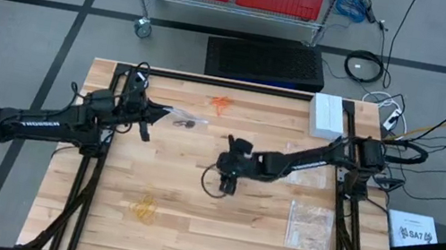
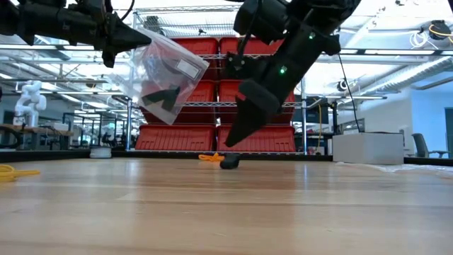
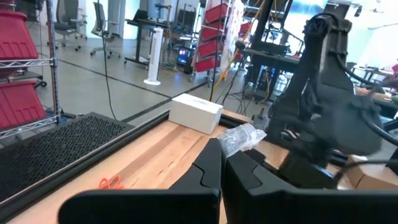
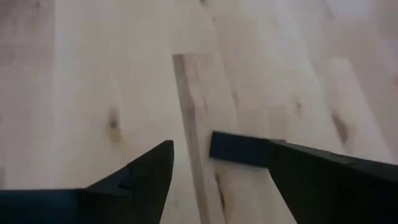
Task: Sort rubber bands
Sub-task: Put the black rubber band on the zip bag
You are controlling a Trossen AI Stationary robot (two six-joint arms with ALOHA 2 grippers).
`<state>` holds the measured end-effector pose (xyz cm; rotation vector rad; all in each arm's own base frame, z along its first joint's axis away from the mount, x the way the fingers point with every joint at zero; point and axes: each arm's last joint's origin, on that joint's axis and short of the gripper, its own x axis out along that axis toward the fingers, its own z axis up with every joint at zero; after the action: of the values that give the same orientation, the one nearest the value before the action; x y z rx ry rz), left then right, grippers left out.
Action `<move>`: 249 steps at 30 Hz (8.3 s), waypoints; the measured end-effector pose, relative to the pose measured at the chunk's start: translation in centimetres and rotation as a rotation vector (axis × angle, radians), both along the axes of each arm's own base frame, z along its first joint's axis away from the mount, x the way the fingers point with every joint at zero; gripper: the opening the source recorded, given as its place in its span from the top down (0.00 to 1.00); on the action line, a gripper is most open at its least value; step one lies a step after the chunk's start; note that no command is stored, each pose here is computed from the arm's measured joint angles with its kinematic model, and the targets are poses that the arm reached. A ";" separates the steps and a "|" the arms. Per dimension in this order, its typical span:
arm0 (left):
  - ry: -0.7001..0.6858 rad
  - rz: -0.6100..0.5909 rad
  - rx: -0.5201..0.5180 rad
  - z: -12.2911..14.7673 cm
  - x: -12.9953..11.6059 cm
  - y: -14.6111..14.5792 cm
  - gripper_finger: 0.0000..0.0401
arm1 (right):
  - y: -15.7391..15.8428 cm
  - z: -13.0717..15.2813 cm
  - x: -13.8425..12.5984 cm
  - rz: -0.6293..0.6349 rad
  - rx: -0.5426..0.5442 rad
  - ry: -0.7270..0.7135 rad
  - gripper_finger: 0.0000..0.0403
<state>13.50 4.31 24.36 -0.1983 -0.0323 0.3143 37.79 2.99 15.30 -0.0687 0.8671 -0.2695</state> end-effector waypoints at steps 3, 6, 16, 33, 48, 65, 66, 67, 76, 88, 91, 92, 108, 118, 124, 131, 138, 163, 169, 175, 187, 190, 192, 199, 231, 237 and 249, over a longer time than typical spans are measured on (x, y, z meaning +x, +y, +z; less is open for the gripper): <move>0.000 0.000 0.001 0.0 0.0 0.0 1.00 | 1.3 -1.0 0.2 0.009 -0.087 0.001 0.43; 0.001 0.000 0.001 0.0 0.0 0.0 1.00 | 1.9 -1.9 0.4 0.001 -0.100 0.005 0.47; 0.001 0.000 0.004 0.0 0.0 0.0 1.00 | 0.2 -3.3 0.9 -0.068 -0.093 0.027 0.59; 0.008 0.000 0.003 -0.1 0.0 0.0 1.00 | 0.5 0.5 2.6 -0.027 -0.108 0.051 0.98; 0.061 -0.001 -0.013 -0.8 0.9 0.3 1.00 | 1.4 15.0 7.0 0.099 -0.424 -0.234 1.00; 0.050 -0.025 -0.018 -0.8 1.2 0.3 1.00 | -0.8 16.1 7.3 0.071 -0.508 -0.232 1.00; 0.049 -0.025 -0.017 -0.8 1.2 0.3 1.00 | -0.8 16.0 7.3 0.070 -0.505 -0.227 1.00; 0.048 -0.025 -0.017 -0.8 1.2 0.3 1.00 | -0.8 15.9 7.3 0.068 -0.501 -0.226 1.00; 0.045 -0.025 -0.017 -0.8 1.2 0.3 1.00 | -1.4 15.6 7.0 -0.048 -0.587 -0.182 1.00; 0.044 -0.025 -0.018 -0.7 1.2 0.3 1.00 | -0.2 14.3 6.2 0.030 -0.428 -0.104 1.00; 0.044 -0.024 -0.017 -0.7 1.2 0.3 1.00 | 0.0 13.5 5.2 0.071 -0.194 -0.037 1.00; 0.044 -0.024 -0.018 -0.7 1.2 0.3 1.00 | 0.0 13.1 4.9 0.077 -0.125 0.003 1.00; 0.040 -0.024 -0.012 -0.7 1.2 0.3 1.00 | -5.1 -0.7 1.0 -0.082 0.226 0.129 1.00; 0.041 -0.024 -0.008 -0.7 1.2 0.3 1.00 | -6.1 -2.1 0.2 -0.117 0.223 0.107 0.87; 0.042 -0.024 -0.008 -0.7 1.2 0.3 1.00 | -4.9 -2.0 0.5 -0.044 0.282 0.087 0.66; 0.042 -0.024 -0.007 -0.7 1.2 0.3 1.00 | -4.4 -2.0 0.5 -0.018 0.347 0.085 0.50; 0.042 -0.023 -0.007 -0.7 1.2 0.3 1.00 | -3.5 -2.0 0.5 -0.007 0.353 0.088 0.46; 0.050 -0.024 -0.010 -0.8 1.3 0.4 1.00 | -0.3 6.3 4.4 0.094 -0.004 -0.096 0.99; 0.052 -0.023 -0.011 -0.8 1.4 0.4 1.00 | 0.2 11.8 6.0 0.027 -0.336 -0.226 1.00; 0.052 -0.023 -0.012 -0.8 1.4 0.4 1.00 | -0.1 12.9 6.4 0.039 -0.451 -0.268 1.00; 0.056 -0.023 -0.013 -0.9 1.4 0.4 1.00 | 0.7 13.4 6.6 0.072 -0.523 -0.282 1.00; 0.056 -0.023 -0.013 -0.9 1.4 0.4 1.00 | 0.4 13.4 6.5 0.041 -0.539 -0.273 1.00; 0.056 -0.023 -0.013 -0.9 1.4 0.4 1.00 | 0.2 13.3 6.5 0.038 -0.539 -0.271 1.00; 0.056 -0.023 -0.014 -0.9 1.4 0.4 1.00 | -1.5 13.1 6.5 -0.007 -0.513 -0.252 1.00; 0.035 -0.053 -0.043 -0.8 1.4 0.3 1.00 | -2.8 12.1 7.1 -0.028 -0.430 -0.269 1.00; 0.036 -0.056 -0.043 -0.8 1.6 0.3 1.00 | -3.5 11.9 7.3 -0.040 -0.398 -0.288 0.96; 0.038 -0.108 -0.074 -1.2 2.4 0.4 1.00 | -4.0 12.8 7.4 -0.135 -0.496 -0.337 0.99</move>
<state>15.95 4.75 23.14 -0.2661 0.0276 0.2118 45.23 -0.96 28.10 -0.4158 0.4553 -0.6017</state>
